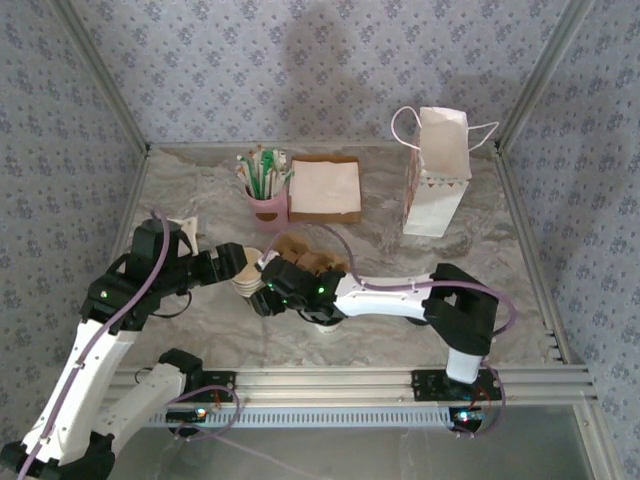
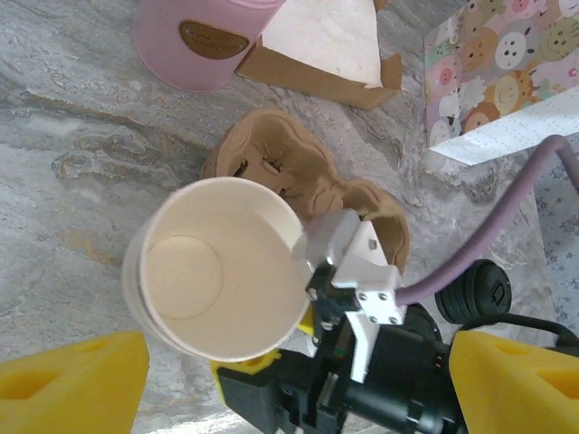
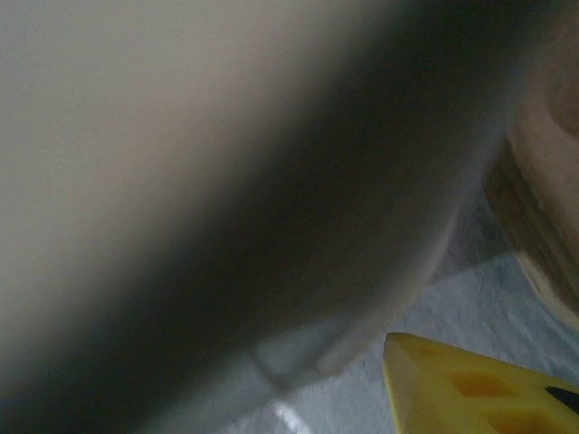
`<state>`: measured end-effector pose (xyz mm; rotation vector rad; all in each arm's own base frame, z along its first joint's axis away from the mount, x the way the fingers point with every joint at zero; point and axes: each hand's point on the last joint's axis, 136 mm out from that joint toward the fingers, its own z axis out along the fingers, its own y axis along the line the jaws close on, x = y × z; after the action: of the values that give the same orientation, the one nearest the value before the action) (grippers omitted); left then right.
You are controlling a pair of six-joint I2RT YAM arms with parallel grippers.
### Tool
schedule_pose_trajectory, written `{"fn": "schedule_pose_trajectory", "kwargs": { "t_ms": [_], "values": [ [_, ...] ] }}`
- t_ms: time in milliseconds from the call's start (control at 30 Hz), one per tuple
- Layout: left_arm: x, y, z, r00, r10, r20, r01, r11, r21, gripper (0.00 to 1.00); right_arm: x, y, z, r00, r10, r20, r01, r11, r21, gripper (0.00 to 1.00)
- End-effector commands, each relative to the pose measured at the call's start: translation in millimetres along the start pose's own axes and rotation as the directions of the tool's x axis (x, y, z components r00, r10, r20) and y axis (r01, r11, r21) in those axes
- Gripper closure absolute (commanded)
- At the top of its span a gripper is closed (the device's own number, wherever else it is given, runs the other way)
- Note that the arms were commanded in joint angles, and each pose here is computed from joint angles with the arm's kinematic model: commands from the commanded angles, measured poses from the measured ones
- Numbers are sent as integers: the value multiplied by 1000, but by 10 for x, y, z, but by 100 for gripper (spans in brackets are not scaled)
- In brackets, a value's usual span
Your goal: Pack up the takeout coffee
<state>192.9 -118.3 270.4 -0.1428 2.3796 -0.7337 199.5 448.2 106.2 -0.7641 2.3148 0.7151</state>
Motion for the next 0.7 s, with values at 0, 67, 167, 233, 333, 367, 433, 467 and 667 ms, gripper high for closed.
{"fn": "schedule_pose_trajectory", "kwargs": {
  "t_ms": [0, 67, 167, 233, 333, 367, 433, 467, 667],
  "values": [
    [-99, -78, -156, 999, 18, 43, -18, 1000, 17, 14, -77, -44, 195, 999, -20, 38, 19, 1000, 17, 44],
    [-120, -100, -186, 999, 19, 51, -20, 1000, 22, 14, -164, -17, 289, 998, -16, 58, 15, 1000, 13, 44],
    [-150, -144, -243, 998, 22, 63, -24, 999, 34, 14, -180, -14, 464, 998, -16, 59, 16, 1000, 12, 44],
    [-170, -174, -272, 997, 23, 70, -26, 999, 45, 14, -210, -8, 558, 998, -9, 60, 9, 1000, 9, 44],
    [-190, -214, -301, 997, 25, 75, -29, 998, 59, 14, -271, 13, 690, 998, 9, 60, -9, 1000, -5, 43],
    [-198, -228, -309, 997, 25, 78, -30, 997, 64, 14, -292, 28, 734, 998, 16, 61, -15, 1000, -14, 43],
    [-212, -254, -335, 996, 25, 83, -31, 997, 73, 14, -323, 49, 823, 998, 26, 60, -24, 999, -25, 43],
    [-220, -267, -349, 996, 26, 87, -33, 996, 78, 14, -329, 64, 875, 998, 30, 56, -28, 999, -34, 43],
    [-255, -333, -398, 995, 28, 97, -38, 994, 101, 14, -417, 187, 1154, 998, 39, 50, -34, 995, -89, 43]
  ]
}}
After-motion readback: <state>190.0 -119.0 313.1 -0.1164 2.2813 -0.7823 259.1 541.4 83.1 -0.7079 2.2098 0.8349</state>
